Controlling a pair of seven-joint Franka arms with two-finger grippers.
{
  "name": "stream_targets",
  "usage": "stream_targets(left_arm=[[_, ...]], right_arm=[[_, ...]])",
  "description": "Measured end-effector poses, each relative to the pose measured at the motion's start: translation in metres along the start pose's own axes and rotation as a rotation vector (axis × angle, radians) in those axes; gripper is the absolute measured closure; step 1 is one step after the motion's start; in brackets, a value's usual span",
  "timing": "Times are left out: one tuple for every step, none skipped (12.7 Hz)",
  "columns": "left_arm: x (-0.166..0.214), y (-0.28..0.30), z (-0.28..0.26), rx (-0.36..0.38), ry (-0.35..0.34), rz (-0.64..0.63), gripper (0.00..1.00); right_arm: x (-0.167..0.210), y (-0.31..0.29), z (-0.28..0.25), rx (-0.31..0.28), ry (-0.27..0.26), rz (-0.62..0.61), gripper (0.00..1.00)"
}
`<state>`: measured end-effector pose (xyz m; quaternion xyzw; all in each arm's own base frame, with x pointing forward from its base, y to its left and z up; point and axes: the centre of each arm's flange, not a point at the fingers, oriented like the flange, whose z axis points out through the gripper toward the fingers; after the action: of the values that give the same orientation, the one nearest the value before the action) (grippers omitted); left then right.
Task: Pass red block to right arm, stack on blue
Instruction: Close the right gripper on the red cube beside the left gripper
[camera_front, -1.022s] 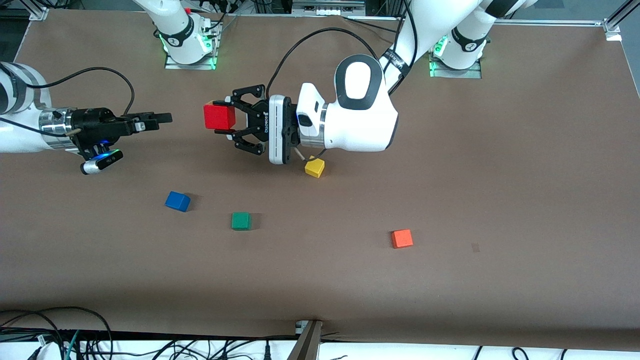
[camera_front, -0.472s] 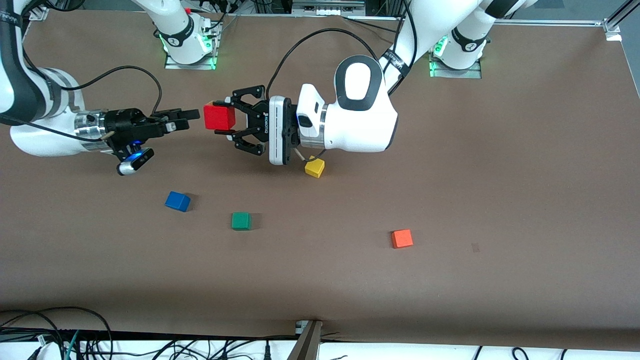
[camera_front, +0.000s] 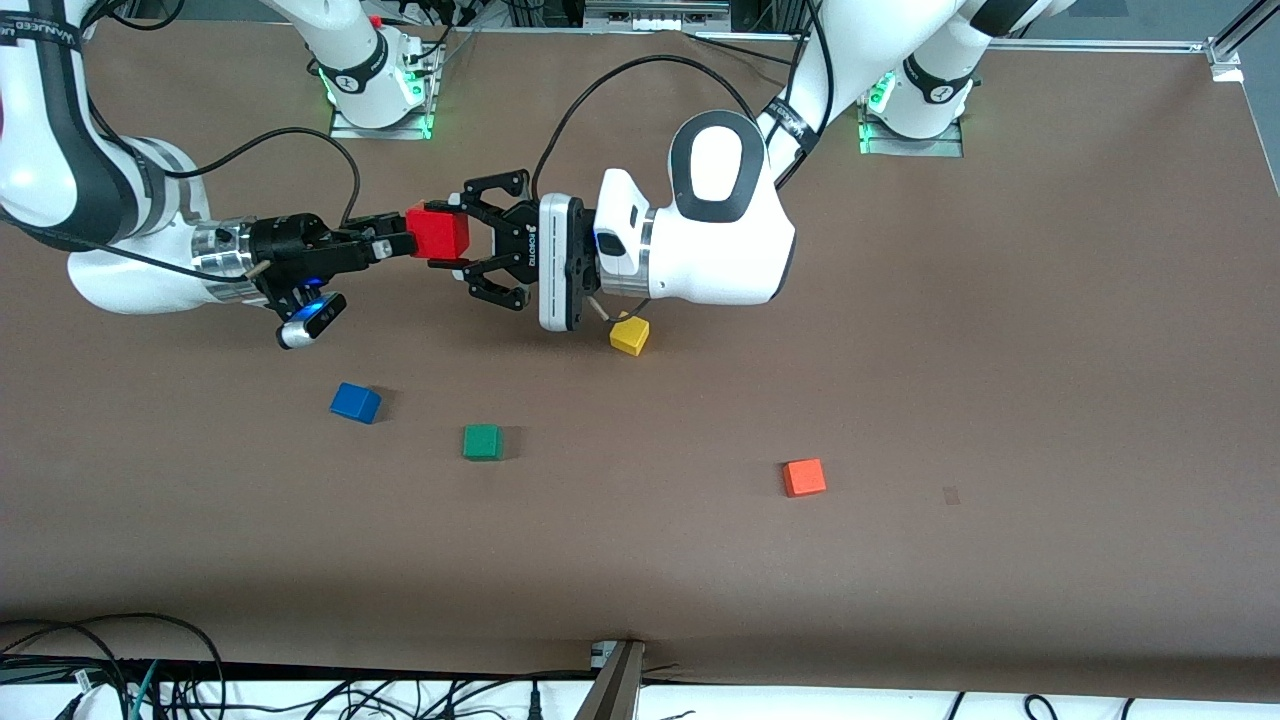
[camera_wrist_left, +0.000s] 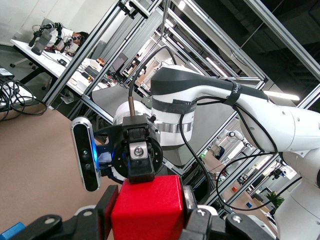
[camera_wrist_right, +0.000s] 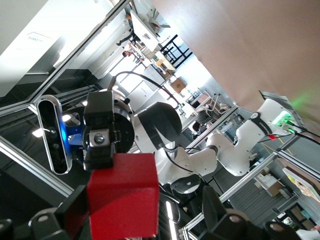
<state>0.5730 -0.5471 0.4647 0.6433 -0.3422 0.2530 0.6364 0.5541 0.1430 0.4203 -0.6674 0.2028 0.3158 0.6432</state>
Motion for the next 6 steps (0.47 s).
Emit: stream_targets(left_arm=[[0.0,0.0,0.0,0.0,0.0,0.0,0.44],[0.0,0.0,0.0,0.0,0.0,0.0,0.44],[0.0,0.0,0.0,0.0,0.0,0.0,0.44],[0.0,0.0,0.0,0.0,0.0,0.0,0.44],[0.0001,0.0,0.0,0.0,0.0,0.0,0.44],[0.0,0.0,0.0,0.0,0.0,0.0,0.44]], right_arm=[[0.0001,-0.0015,0.0017,0.011,0.0,-0.002,0.0],[0.0002,-0.0022,0.0018,0.016,0.002,-0.003,0.0],[0.0002,-0.0025,0.0022,0.018,0.002,-0.003,0.0],[0.0,-0.0027,0.0034,0.019,0.0,-0.003,0.0],[-0.0006,-0.003,0.0048,0.019,-0.004,-0.004,0.05],[-0.0016,-0.0037,0.0057,0.019,-0.007,-0.006,0.06]])
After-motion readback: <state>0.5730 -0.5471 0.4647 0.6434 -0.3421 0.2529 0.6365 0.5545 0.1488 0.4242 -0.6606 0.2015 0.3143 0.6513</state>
